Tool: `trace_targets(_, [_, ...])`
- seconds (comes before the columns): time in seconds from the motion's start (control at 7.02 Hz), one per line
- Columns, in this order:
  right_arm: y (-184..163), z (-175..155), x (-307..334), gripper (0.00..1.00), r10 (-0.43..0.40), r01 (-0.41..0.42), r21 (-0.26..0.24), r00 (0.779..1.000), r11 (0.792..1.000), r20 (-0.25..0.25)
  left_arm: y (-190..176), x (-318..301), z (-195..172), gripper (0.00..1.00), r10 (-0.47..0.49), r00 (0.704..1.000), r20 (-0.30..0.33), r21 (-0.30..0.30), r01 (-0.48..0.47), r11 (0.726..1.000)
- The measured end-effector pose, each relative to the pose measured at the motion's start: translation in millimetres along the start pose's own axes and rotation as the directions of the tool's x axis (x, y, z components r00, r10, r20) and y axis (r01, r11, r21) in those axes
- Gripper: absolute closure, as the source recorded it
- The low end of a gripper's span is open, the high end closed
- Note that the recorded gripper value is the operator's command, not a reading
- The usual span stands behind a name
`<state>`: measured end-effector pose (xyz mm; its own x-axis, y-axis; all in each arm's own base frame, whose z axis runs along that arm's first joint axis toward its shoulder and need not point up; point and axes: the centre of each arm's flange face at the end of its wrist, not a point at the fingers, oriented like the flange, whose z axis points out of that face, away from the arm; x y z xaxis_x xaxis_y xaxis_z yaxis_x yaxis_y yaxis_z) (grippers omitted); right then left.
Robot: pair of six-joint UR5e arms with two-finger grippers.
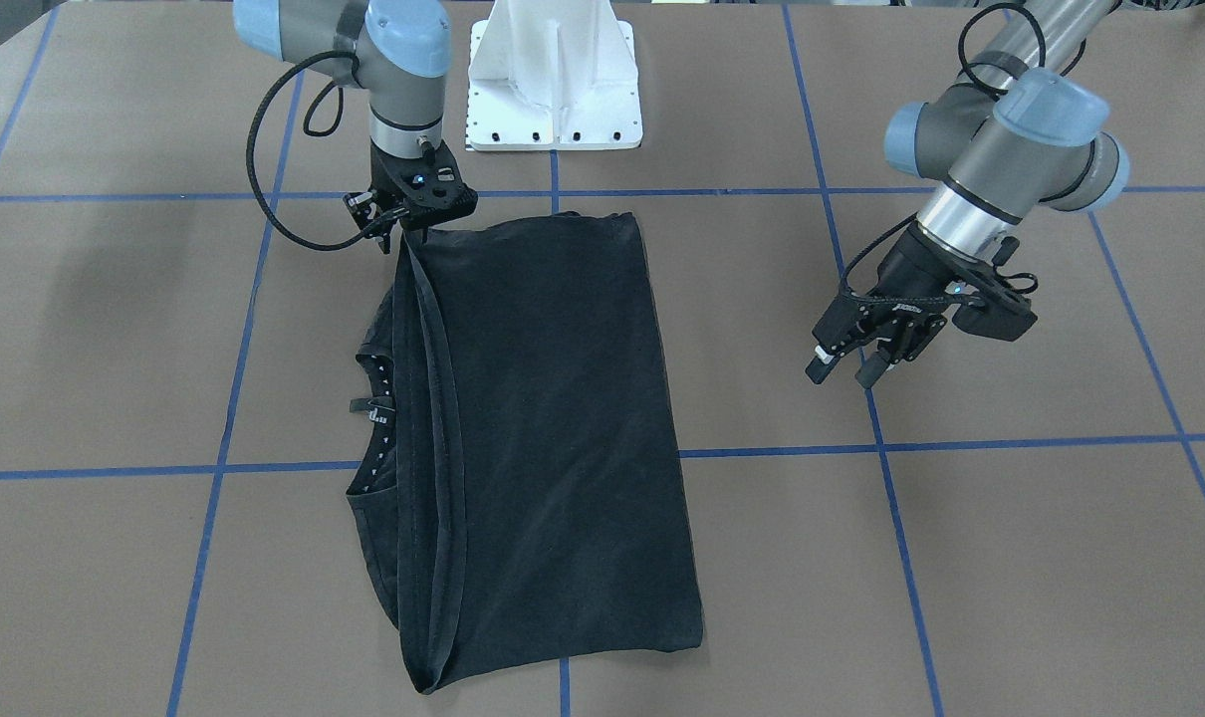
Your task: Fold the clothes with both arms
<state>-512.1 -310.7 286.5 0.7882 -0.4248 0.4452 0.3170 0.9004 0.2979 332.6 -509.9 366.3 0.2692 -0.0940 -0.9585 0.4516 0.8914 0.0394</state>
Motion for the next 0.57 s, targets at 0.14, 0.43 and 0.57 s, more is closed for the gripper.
trace_targets(0.14, [-2.4, -7.9, 1.1, 0.08, 0.125, -0.125, 0.008, 0.992, 0.992, 0.023, 0.1, 0.1, 0.5, 0.17, 0.000, 1.000, 0.000, -0.001, 0.000, 1.000])
trace_targets(0.43, [-2.8, -12.1, 2.6, 0.09, 0.489, -0.494, 0.015, 0.864, 0.869, 0.121, 0.7, -0.1, 1.7, 0.17, 0.000, 1.000, 0.001, -0.002, 0.000, 1.000])
trace_targets(0.57, [1.4, -4.7, 7.8, 0.09, 0.657, -0.667, -0.010, 0.731, 0.745, 0.181, 0.8, 0.1, 1.9, 0.17, 0.000, 1.000, 0.001, -0.002, 0.000, 1.000])
